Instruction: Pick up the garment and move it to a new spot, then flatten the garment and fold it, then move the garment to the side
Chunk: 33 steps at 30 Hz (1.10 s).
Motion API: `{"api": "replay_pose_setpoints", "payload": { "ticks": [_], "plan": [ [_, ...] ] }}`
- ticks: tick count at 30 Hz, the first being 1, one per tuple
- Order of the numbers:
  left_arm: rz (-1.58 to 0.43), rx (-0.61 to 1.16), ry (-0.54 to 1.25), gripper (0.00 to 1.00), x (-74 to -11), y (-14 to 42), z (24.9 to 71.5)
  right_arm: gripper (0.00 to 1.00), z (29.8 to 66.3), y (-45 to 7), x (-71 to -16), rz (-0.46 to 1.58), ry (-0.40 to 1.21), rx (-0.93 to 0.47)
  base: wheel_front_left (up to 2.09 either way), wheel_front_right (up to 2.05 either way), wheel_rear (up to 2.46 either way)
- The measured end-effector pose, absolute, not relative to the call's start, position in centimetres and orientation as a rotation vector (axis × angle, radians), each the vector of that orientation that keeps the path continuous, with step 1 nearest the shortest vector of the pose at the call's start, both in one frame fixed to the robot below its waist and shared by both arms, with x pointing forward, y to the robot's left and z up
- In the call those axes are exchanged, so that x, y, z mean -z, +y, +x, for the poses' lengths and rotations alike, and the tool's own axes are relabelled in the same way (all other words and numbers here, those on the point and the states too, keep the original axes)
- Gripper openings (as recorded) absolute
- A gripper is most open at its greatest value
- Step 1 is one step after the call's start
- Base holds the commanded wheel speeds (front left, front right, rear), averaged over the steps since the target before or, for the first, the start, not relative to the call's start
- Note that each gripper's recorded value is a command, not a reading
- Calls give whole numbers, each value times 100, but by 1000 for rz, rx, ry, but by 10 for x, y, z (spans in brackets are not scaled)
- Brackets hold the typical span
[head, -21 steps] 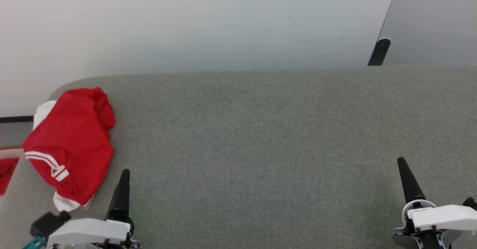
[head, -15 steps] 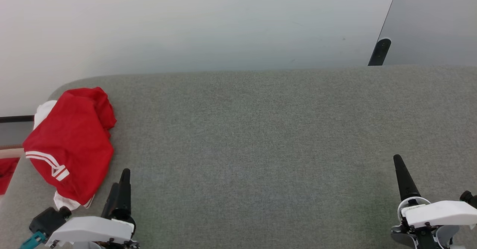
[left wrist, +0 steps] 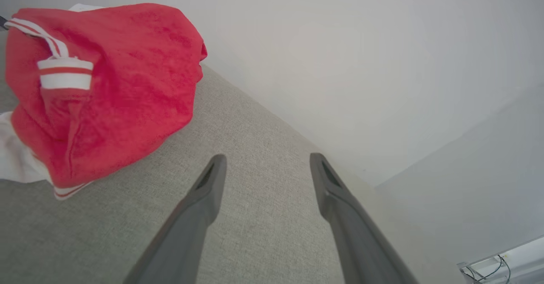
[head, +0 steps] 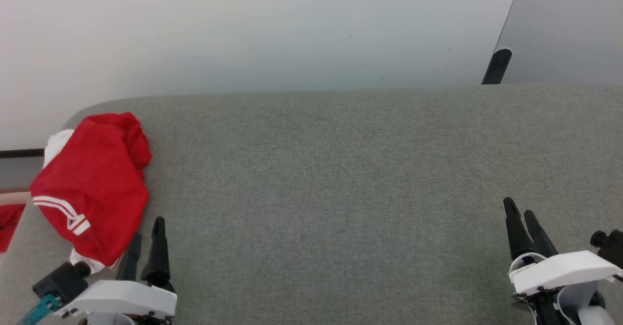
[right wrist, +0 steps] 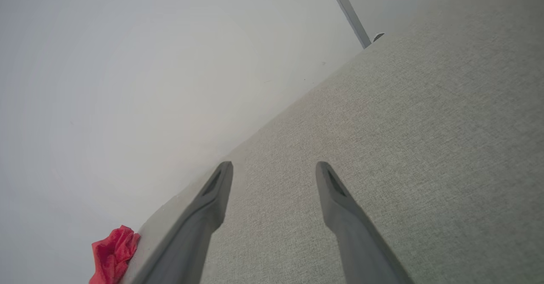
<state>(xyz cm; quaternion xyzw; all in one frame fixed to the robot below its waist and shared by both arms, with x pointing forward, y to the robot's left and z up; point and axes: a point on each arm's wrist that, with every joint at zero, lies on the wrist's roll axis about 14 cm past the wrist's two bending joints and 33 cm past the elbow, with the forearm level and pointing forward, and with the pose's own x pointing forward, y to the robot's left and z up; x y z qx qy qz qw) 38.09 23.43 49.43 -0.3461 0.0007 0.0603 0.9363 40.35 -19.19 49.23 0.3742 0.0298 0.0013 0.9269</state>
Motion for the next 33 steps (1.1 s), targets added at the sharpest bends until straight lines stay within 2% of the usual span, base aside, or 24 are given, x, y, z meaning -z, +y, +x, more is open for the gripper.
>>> {"api": "replay_pose_setpoints", "payload": {
  "ticks": [18,33],
  "plan": [
    [-410,-86,-35,100,-506,232,384,100,412,-188,-500,380,34,-55,0,0,0],
    [-242,-56,-49,100,-509,227,383,100,414,-185,-509,248,-10,-74,0,0,0]
  ]
}}
